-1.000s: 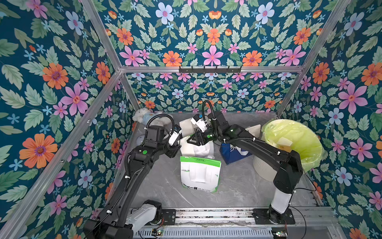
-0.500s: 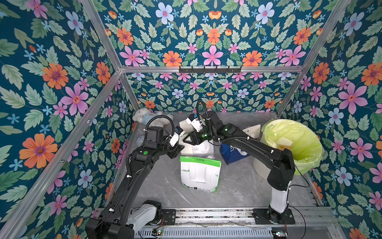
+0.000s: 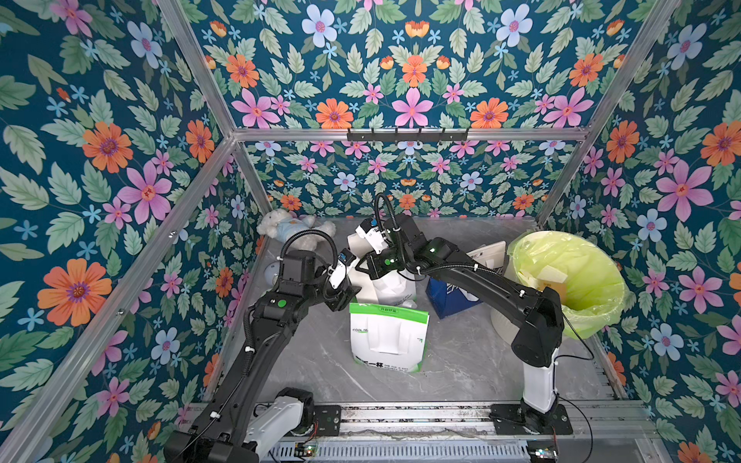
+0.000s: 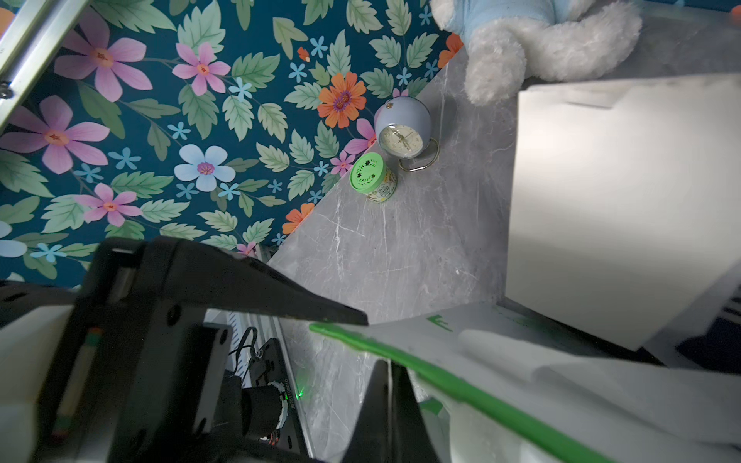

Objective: Shred takeout receipts and throw away
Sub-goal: Tear off the takeout receipt from the takeout bag.

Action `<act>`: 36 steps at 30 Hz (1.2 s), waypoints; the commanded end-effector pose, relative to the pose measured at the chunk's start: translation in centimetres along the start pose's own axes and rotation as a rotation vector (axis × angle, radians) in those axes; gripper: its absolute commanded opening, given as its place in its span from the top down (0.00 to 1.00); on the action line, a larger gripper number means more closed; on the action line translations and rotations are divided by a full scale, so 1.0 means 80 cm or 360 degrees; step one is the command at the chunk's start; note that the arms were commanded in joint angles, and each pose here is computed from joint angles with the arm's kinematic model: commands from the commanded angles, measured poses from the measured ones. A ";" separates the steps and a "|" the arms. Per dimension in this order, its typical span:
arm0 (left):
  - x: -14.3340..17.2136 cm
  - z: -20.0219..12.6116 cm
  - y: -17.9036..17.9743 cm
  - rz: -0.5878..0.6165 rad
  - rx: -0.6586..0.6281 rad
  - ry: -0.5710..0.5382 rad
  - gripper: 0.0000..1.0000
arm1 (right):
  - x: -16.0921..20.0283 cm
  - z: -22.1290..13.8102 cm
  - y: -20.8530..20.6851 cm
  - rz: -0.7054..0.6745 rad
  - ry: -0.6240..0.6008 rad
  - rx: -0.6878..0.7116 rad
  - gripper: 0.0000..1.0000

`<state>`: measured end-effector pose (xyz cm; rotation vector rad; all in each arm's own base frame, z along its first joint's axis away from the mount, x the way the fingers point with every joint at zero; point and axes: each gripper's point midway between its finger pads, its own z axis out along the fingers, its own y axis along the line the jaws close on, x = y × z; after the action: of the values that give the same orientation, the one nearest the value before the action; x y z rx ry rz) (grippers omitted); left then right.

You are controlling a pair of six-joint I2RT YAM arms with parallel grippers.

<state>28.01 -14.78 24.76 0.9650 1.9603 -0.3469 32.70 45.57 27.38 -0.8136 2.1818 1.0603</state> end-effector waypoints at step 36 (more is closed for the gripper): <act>-0.051 0.022 -0.010 0.0233 0.0075 -0.0556 0.30 | -0.010 -0.062 0.009 0.0508 0.0146 -0.0390 1.00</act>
<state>29.34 -17.56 25.05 1.0214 1.6567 -0.4146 31.77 41.89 30.45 -0.6402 2.3427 1.4615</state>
